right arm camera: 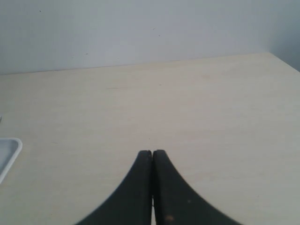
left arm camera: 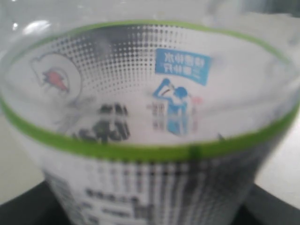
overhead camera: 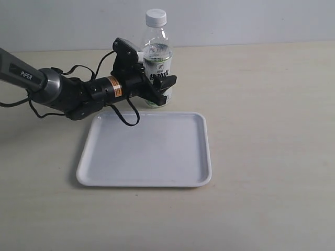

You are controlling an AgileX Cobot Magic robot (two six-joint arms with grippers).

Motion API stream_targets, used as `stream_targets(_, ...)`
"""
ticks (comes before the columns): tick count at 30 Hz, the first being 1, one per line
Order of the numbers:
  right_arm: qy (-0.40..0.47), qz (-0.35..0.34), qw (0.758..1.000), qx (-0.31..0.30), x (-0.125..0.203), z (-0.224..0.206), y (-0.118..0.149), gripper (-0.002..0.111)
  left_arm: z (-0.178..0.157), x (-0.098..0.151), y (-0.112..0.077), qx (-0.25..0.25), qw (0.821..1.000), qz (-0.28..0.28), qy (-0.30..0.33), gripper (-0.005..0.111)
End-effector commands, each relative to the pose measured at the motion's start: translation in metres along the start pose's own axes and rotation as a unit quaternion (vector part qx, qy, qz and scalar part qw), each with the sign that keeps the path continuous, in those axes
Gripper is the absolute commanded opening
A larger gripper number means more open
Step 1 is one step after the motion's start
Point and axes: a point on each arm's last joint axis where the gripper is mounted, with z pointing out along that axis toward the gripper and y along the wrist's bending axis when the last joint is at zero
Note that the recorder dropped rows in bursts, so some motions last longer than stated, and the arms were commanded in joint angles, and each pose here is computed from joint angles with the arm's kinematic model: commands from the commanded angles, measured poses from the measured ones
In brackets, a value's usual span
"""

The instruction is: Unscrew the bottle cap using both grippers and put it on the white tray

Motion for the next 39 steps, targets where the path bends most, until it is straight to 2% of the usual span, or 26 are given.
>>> stream_targets(1,-0.005,-0.004,1.0,0.002,0.0,0.0,0.0,0.0,0.0,-0.01,-0.001,0.005,1.0,0.023,-0.001,0.0)
stream_targets(4,-0.005,-0.004,1.0,0.002,0.0,0.0,0.0,0.0,-0.001,-0.015,-0.003,0.018,0.999,0.044,0.009,0.0)
stream_targets(8,-0.008,-0.046,0.999,0.016,0.0,0.0,-0.003,0.0,-0.002,-0.018,-0.004,0.025,0.998,0.059,0.017,0.0)
stream_targets(12,-0.008,-0.047,0.999,0.016,0.0,0.0,-0.003,0.0,-0.002,-0.017,-0.005,0.034,0.996,0.074,0.02,0.0)
stream_targets(13,-0.013,-0.063,0.998,0.018,-0.001,0.0,-0.003,0.0,-0.002,-0.017,-0.006,0.037,0.996,0.08,0.021,0.0)
stream_targets(16,-0.054,-0.167,0.984,0.033,-0.01,-0.001,-0.004,0.0,-0.002,-0.017,-0.007,0.042,0.994,0.094,0.023,0.0)
stream_targets(19,-0.145,-0.189,0.971,0.005,-0.025,-0.004,0.004,0.0,-0.002,-0.017,-0.007,0.042,0.994,0.094,0.023,0.0)
stream_targets(20,-0.17,-0.169,0.971,-0.009,-0.029,-0.005,0.007,0.0,-0.002,-0.017,-0.007,0.042,0.994,0.094,0.023,0.0)
stream_targets(24,-0.253,-0.017,0.965,-0.066,-0.043,-0.012,0.012,0.0,-0.002,-0.016,-0.006,0.041,0.994,0.095,0.026,0.0)
stream_targets(29,-0.275,0.021,0.958,-0.081,-0.047,-0.015,0.013,0.0,-0.002,-0.016,-0.006,0.04,0.994,0.095,0.028,0.0)
stream_targets(32,-0.277,0.081,0.952,-0.101,-0.048,-0.016,0.014,0.0,-0.002,-0.016,-0.006,0.04,0.994,0.095,0.028,0.0)
stream_targets(35,-0.289,0.162,0.933,-0.137,-0.052,-0.018,0.015,0.0,-0.002,-0.016,-0.006,0.04,0.994,0.095,0.028,0.0)
stream_targets(37,-0.3,0.186,0.924,-0.146,-0.065,-0.025,0.015,0.0,-0.002,-0.016,-0.006,0.04,0.994,0.095,0.028,0.0)
stream_targets(39,-0.286,0.191,0.93,-0.132,-0.086,-0.03,0.013,0.0,-0.002,-0.016,-0.006,0.04,0.994,0.095,0.028,0.0)
